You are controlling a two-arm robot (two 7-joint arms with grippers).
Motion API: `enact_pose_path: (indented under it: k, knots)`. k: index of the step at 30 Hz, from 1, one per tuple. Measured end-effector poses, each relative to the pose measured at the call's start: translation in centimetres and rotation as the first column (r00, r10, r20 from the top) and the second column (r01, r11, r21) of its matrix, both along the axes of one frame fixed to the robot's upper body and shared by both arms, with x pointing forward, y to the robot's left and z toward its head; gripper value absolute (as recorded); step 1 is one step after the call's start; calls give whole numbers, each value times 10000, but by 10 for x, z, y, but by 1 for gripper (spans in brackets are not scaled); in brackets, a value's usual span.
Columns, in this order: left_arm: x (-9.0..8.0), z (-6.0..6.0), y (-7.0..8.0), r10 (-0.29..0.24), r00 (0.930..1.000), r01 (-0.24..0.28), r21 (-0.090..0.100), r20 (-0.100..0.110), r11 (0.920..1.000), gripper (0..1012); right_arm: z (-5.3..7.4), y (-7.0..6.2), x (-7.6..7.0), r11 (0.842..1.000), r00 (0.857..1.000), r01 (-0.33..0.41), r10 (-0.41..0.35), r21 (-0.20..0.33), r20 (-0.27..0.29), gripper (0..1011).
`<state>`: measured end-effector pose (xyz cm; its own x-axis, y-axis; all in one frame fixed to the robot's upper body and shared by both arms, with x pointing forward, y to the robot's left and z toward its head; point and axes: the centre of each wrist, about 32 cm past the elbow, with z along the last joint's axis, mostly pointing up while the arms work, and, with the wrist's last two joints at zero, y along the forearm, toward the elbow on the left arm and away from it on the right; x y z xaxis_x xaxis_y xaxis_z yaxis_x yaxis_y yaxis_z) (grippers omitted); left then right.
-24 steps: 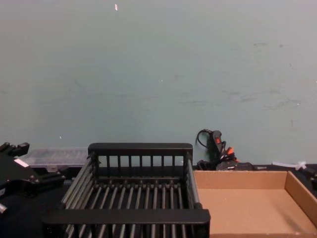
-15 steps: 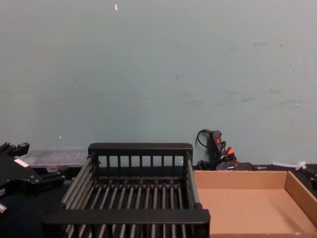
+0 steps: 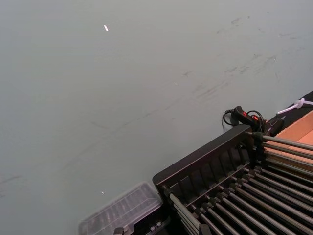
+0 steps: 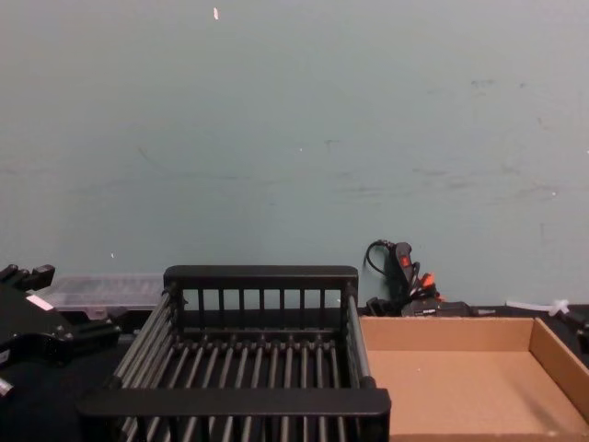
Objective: Pick up the white tape and place it into the black box , Pick up the silver tape and place it into the brown box.
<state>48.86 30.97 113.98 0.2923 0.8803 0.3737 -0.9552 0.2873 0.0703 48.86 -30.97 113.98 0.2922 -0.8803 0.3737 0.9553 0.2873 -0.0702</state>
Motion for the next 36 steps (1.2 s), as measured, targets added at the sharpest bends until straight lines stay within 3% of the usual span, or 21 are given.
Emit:
enact_pose_path:
  k: [36]
  knots:
    - [0,0,0,0,10000,0,0,0,10000,1001,0,0,0,10000,10000,0,0,0,-1,1002]
